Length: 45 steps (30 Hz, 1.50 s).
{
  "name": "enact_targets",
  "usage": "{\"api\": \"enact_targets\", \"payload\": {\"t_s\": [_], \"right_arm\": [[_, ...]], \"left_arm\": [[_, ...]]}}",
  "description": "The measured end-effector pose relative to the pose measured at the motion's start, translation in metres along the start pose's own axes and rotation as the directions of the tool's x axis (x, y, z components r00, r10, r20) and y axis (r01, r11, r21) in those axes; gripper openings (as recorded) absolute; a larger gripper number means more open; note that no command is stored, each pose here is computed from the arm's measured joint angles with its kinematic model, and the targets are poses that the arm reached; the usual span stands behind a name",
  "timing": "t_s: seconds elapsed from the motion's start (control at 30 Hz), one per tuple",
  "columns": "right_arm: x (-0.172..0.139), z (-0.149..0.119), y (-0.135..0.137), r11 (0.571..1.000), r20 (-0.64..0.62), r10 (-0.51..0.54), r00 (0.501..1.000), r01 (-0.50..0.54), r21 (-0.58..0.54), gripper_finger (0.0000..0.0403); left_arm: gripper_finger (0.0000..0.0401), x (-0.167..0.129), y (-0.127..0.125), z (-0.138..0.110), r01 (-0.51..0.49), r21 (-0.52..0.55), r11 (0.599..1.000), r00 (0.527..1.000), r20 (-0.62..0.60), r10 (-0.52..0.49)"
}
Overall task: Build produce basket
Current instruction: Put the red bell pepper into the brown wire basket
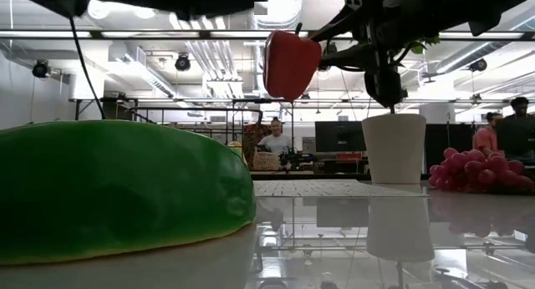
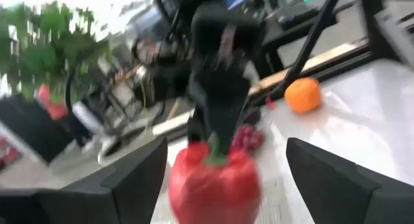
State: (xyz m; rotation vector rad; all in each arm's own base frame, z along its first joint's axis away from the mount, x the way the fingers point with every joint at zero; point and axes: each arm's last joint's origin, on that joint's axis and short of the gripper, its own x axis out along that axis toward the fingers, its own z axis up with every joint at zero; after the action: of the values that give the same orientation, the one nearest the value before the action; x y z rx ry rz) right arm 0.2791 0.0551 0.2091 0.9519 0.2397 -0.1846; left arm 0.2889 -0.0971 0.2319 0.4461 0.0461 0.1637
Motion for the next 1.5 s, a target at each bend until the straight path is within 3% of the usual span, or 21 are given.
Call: {"api": "enact_targets", "payload": {"t_s": [0.2,0.67,1.03,1.3,1.5], "right_arm": [[0.000,0.000,0.000,1.000,-0.006,-0.004,1.000,0.004,-0.012,0.0095],[0.000,-0.001,-0.001,1.000,-0.017,-0.013,1.000,0.013,-0.020,0.0095],[0.000,-0.001,-0.001,1.000,-0.011,-0.016,1.000,0.016,-0.025,0.0097],[0.000,0.000,-0.001,0.999,0.008,-0.022,1.000,0.022,-0.048,0.0123],[0.000,0.000,-0.001,0.996,0.014,-0.019,1.000,0.020,-0.085,0.0175]], "left_arm": [[0.0299,0.018,0.002,-0.023,-0.039,-0.051,0.998,0.997,-0.070,0.036],[0.0298,0.026,0.000,-0.033,0.014,-0.094,0.995,0.998,-0.059,-0.020],[0.0239,0.027,-0.001,-0.035,0.013,-0.084,0.996,0.998,-0.067,-0.019],[0.0230,0.027,-0.001,-0.035,0.008,-0.080,0.997,0.997,-0.070,-0.014],[0.0229,0.027,0.000,-0.035,0.005,-0.082,0.997,0.997,-0.071,-0.011]]}}
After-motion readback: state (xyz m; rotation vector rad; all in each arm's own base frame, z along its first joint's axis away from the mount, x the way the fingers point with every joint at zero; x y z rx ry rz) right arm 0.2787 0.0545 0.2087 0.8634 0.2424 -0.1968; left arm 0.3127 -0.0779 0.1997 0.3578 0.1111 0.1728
